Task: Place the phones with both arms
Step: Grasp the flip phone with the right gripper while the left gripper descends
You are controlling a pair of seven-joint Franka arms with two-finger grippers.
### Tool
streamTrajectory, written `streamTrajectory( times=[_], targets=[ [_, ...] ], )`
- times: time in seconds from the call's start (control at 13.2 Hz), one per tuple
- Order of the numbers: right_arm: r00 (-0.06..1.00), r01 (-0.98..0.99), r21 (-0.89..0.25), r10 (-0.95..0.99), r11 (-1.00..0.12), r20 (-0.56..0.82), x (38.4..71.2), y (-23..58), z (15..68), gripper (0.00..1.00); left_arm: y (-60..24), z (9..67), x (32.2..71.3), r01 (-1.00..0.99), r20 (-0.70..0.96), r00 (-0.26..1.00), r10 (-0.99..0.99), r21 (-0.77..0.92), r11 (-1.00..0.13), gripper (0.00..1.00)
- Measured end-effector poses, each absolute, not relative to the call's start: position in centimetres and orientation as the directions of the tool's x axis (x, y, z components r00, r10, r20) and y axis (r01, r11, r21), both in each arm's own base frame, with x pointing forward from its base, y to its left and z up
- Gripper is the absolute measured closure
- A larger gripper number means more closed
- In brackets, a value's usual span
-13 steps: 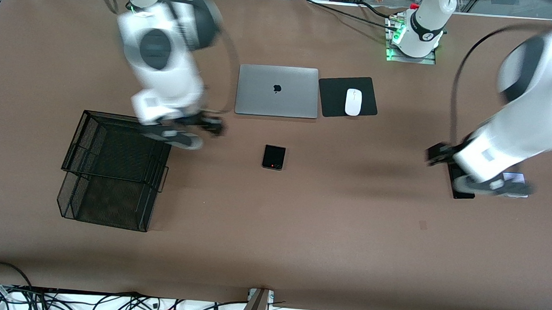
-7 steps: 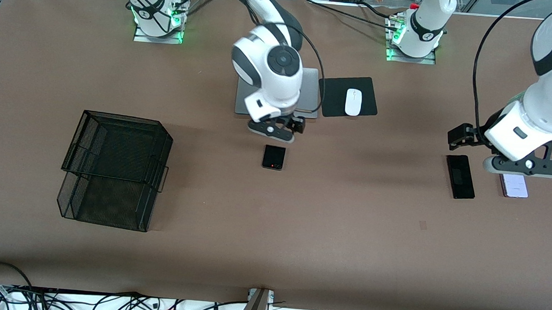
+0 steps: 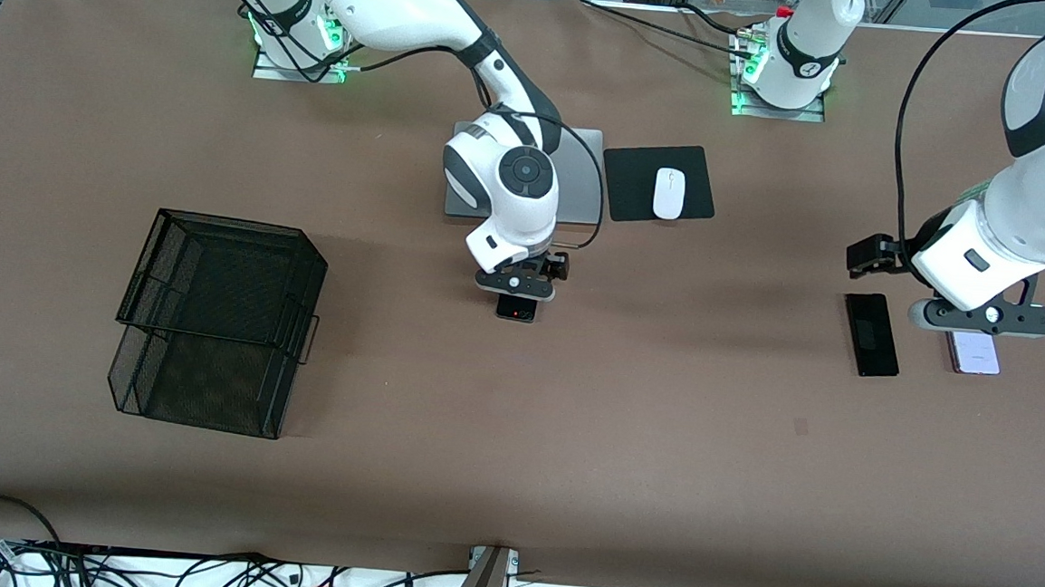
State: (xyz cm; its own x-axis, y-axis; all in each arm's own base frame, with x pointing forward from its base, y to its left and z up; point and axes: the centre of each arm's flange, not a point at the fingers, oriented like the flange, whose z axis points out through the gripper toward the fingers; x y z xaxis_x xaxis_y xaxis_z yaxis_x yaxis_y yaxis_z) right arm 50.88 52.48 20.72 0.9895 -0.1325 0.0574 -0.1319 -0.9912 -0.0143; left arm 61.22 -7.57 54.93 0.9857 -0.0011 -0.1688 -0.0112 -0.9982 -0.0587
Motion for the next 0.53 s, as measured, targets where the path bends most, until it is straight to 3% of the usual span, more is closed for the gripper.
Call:
streamTrajectory(
  times=[0.53],
  targets=[
    [0.989,-0.124,-0.018,-0.125,-0.992,0.074,51.2,51.9,17.0,0.00,-5.7,54.5,61.5,0.017,-0.179,0.984,0.028,-0.059,-0.998,0.00]
  ],
)
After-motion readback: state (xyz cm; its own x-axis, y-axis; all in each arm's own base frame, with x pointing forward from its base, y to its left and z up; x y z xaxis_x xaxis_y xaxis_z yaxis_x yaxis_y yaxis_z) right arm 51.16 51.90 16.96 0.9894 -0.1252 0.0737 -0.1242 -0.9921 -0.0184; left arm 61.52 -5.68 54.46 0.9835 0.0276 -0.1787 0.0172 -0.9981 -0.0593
